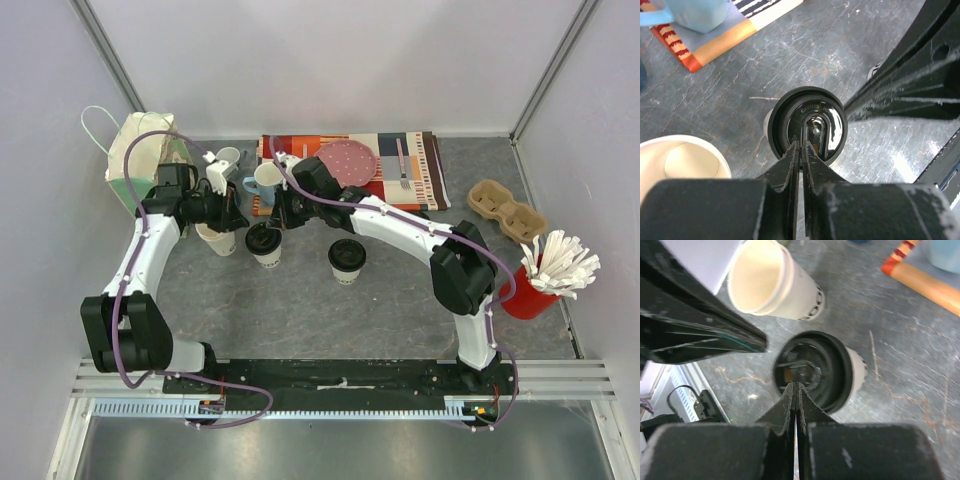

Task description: Pack the takeout coffee

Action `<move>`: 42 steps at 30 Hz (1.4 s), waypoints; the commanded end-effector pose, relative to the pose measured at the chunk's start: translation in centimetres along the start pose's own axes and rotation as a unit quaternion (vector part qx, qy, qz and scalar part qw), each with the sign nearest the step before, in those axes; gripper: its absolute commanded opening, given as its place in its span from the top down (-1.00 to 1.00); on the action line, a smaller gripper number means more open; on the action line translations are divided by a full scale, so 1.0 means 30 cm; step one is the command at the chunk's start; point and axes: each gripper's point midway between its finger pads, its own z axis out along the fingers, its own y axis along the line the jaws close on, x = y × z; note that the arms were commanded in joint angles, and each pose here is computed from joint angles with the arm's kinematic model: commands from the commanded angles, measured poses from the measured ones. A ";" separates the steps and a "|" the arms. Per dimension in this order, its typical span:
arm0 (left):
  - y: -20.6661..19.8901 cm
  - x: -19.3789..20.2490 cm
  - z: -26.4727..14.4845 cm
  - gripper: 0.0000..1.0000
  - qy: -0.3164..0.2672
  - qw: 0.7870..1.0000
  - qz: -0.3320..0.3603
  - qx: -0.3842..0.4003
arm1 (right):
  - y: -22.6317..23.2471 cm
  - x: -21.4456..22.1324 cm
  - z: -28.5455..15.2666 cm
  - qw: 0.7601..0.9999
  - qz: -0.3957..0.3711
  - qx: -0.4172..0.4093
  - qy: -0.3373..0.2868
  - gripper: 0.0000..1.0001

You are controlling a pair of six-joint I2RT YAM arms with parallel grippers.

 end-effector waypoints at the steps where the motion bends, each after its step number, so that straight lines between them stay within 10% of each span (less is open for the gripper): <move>1: -0.032 -0.063 -0.004 0.81 -0.026 0.999 0.006 0.029 | 0.121 -0.126 -0.044 0.997 -0.033 -0.049 -0.054 1.00; 11: 0.034 0.132 0.127 0.88 0.043 0.997 -0.047 0.045 | -0.138 0.171 0.103 0.998 0.044 0.003 0.038 1.00; 34: -0.104 -0.119 -0.051 0.77 -0.046 0.997 0.027 0.062 | 0.212 -0.162 -0.070 0.993 -0.062 -0.097 -0.039 0.75; 42: -0.136 -0.157 -0.104 0.14 -0.049 0.996 0.050 0.063 | 0.131 -0.272 -0.257 0.992 -0.083 -0.025 -0.089 0.20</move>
